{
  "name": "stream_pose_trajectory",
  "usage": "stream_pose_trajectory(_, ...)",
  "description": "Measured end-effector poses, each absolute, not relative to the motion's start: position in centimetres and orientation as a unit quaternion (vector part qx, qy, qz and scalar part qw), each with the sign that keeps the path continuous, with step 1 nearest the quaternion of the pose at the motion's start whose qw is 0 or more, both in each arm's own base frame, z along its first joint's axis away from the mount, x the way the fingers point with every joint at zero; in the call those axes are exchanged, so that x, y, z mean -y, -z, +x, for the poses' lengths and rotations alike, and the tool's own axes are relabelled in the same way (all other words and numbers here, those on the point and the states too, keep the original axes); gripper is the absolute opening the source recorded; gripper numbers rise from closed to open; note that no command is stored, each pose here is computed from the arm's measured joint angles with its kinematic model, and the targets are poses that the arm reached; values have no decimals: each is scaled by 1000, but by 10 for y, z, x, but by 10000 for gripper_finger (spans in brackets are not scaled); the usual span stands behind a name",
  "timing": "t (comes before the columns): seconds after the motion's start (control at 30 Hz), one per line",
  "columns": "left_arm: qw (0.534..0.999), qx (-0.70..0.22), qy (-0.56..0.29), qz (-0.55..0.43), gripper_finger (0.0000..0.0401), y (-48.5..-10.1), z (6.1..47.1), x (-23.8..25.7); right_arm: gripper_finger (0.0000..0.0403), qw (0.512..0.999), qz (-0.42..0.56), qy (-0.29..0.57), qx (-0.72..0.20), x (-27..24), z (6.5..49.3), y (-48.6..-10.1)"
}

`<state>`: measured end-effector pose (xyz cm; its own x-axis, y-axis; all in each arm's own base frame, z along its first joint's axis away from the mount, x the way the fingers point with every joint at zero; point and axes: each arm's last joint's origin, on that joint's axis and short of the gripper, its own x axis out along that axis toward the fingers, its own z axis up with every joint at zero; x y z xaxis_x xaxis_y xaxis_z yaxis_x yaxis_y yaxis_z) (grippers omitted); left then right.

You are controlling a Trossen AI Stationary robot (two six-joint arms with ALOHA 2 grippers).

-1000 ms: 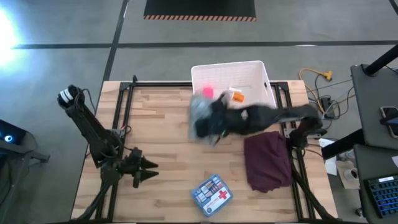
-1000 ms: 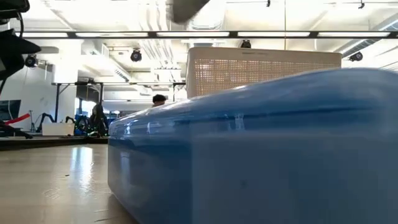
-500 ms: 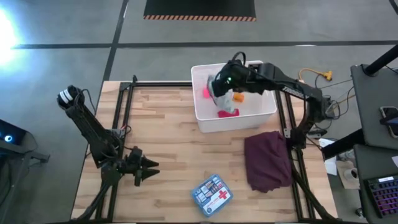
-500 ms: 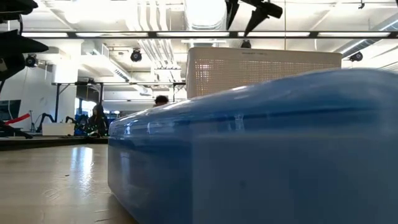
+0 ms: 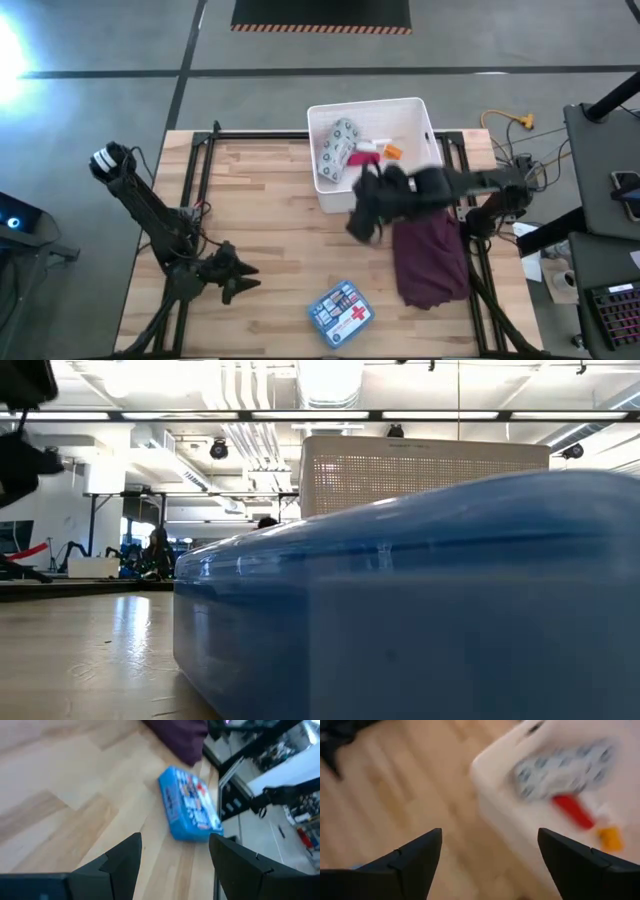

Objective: Pick & place medical supplies in basket/bin
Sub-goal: Put the medical supply bag into the white bin, then put the first aid kit into the white bin

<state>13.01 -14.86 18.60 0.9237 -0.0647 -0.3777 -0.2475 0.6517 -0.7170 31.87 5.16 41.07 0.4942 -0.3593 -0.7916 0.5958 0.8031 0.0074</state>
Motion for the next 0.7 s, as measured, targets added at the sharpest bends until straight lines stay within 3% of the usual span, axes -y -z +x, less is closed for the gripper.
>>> stream_pose_trajectory(0.13, 886, -223, -40, -406, 216, -180, 145, 145, 304, 828, 202, 273, -446, -102, 310, -390)
stream_pose_trajectory(0.4, 893, -243, 27, -378, 216, -180, 195, 129, 284, 725, 337, 288, -527, -181, 293, -326)
stream_pose_trajectory(0.7, 896, -311, 106, -299, 216, -179, 259, 139, 272, 669, 442, 286, -524, -238, 291, -266)
